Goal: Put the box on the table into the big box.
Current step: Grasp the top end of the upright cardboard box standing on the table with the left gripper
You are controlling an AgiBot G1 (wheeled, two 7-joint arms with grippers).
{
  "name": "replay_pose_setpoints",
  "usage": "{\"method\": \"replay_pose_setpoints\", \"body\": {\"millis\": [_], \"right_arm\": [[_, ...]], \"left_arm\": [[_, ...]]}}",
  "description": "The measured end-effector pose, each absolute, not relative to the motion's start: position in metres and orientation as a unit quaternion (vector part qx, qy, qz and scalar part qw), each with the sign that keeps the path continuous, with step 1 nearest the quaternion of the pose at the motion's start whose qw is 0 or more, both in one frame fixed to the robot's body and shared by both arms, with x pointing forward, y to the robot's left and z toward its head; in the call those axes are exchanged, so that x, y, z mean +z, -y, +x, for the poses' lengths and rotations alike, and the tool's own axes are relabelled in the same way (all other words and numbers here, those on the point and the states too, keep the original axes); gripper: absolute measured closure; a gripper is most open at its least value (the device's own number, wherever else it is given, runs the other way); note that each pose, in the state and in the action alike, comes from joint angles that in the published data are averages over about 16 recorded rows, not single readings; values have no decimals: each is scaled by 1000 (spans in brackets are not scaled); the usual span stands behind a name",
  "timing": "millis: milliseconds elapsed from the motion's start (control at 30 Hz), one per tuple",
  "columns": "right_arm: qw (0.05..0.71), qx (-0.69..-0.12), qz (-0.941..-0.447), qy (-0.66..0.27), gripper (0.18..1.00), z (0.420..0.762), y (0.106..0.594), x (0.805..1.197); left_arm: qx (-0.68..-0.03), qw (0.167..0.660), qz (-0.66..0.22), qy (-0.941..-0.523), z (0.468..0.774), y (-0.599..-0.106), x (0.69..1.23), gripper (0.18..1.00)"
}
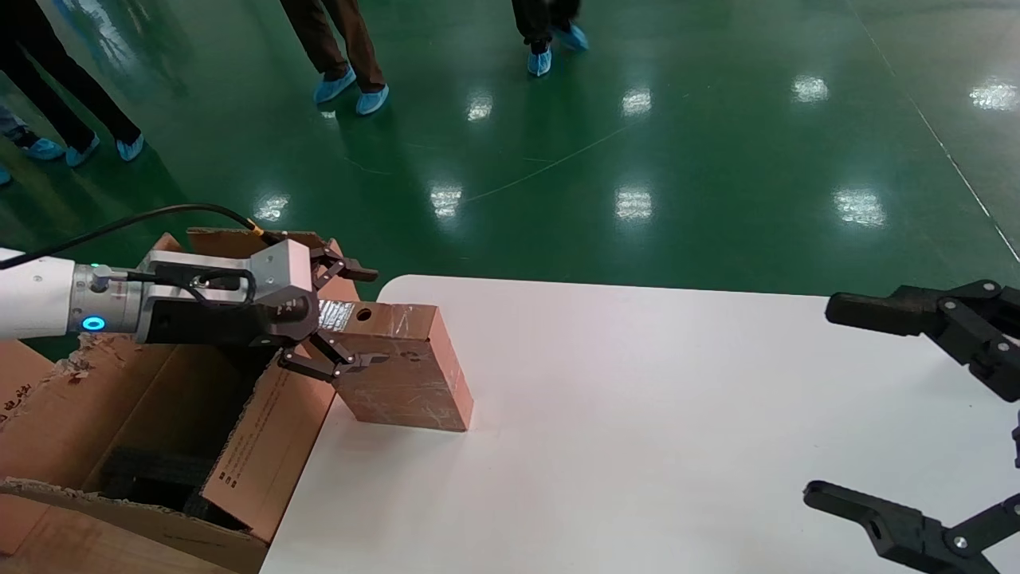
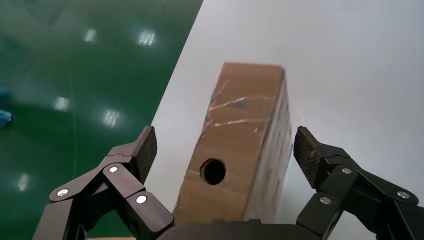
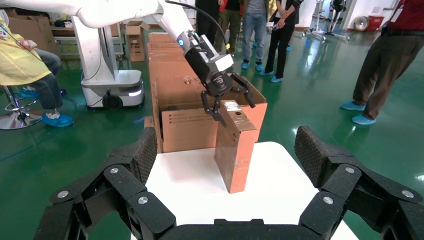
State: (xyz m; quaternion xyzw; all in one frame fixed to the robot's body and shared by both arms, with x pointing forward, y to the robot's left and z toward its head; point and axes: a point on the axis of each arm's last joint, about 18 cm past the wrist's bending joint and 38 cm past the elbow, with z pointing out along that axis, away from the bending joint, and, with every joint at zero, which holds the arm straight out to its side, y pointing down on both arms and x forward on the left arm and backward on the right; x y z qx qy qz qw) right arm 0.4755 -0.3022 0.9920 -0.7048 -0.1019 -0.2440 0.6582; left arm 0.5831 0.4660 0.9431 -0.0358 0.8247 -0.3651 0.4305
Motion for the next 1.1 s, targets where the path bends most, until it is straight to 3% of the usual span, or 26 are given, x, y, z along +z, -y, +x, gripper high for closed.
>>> {"method": "replay_pose_setpoints", "body": {"millis": [567,1100], "right_arm": [[658,-244,-705,102,178,475,302,992],[658,-244,-705,102,210,475,302,992]], "left_arm": [[-326,426,-35,-843,607,-473,924,184],[-320,423,-35,-847,611,-476,920,207]]}}
